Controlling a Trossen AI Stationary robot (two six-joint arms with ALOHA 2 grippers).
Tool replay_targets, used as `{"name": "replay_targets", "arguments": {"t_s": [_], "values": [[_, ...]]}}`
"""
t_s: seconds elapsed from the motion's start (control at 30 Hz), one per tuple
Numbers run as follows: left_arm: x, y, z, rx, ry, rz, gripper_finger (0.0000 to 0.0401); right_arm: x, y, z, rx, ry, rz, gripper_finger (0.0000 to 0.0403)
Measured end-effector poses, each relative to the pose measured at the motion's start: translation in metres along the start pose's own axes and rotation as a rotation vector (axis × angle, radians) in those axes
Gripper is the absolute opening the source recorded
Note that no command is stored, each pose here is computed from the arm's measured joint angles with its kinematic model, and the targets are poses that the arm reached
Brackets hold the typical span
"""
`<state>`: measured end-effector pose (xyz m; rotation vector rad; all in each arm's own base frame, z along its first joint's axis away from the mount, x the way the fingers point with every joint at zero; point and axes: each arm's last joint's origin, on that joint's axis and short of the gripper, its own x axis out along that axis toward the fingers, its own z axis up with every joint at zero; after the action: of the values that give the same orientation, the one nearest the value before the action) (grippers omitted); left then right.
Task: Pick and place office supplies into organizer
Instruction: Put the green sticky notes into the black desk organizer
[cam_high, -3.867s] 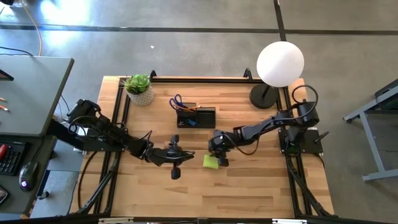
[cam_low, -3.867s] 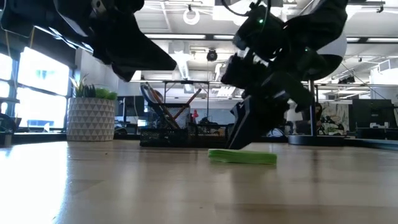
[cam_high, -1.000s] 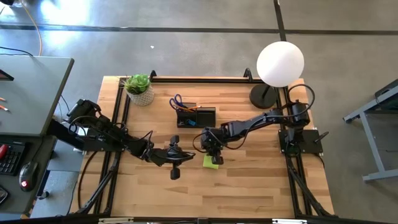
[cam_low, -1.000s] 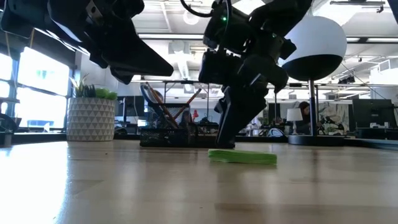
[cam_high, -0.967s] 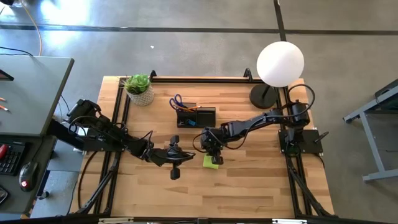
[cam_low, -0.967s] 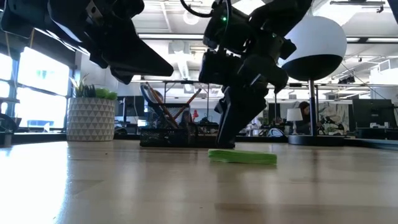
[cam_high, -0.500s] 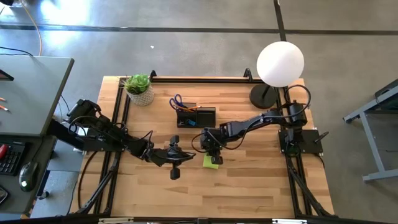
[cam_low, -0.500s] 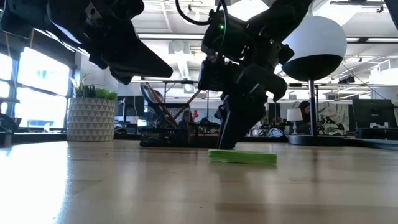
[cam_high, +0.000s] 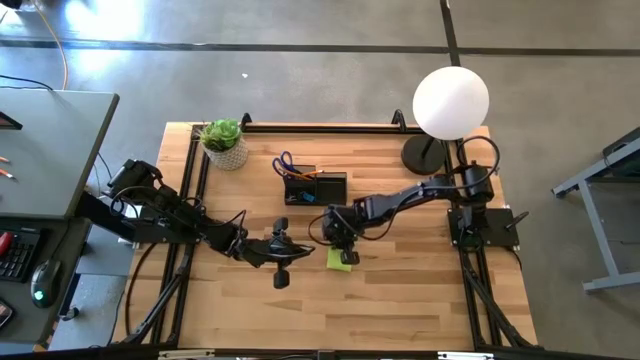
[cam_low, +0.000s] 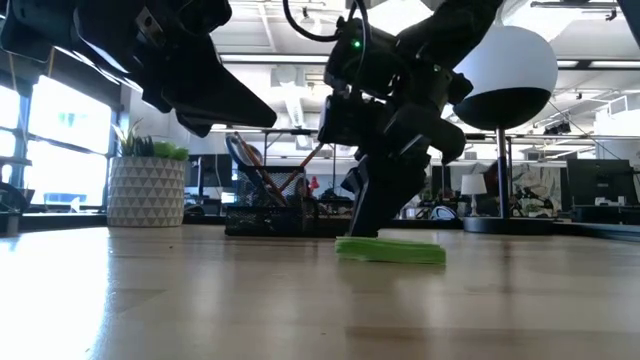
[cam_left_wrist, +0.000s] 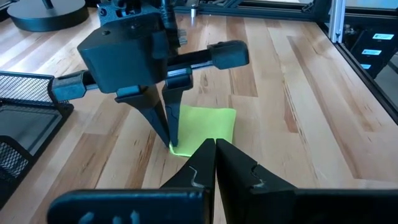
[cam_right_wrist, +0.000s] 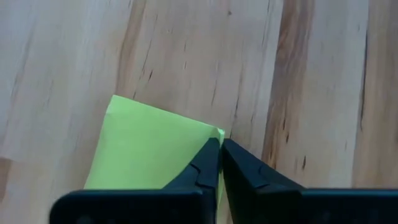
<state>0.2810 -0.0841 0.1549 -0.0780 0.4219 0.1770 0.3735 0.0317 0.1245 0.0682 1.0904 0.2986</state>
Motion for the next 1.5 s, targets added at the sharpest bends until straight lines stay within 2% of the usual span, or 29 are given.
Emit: {"name": "replay_targets", "arguments": {"t_s": [0.2,0.4,0.63,0.87,1.0,1.13,1.5], "values": [[0.000,0.000,0.000,-0.001,0.000,0.000,0.0003,-0.015,-0.003,0.001,-0.005,-0.009,-0.009,0.0005],[0.000,0.000,0.000,0.000,-0.001,0.000,0.0003,-0.050,-0.008,0.010,-0.053,-0.089,-0.043,0.0002],[0.000,0.000,0.000,-0.001,-0.002,-0.001,0.0003,-0.105,-0.027,0.017,-0.148,-0.191,-0.272,0.0002],[0.000,0.000,0.000,-0.001,-0.002,-0.001,0.0003,-0.144,-0.054,0.015,-0.183,-0.268,-0.392,0.0001],[0.000,0.000,0.000,-0.001,-0.002,0.000,0.0003,-0.148,-0.074,0.014,-0.216,-0.282,-0.455,0.0001],[0.000,0.000,0.001,-0.003,-0.007,-0.001,0.0003,-0.138,-0.090,0.011,-0.252,-0.245,-0.478,0.0001],[0.000,-0.001,0.003,-0.008,-0.033,-0.008,0.0003,-0.123,-0.113,0.004,-0.265,-0.239,-0.418,0.0001]]}}
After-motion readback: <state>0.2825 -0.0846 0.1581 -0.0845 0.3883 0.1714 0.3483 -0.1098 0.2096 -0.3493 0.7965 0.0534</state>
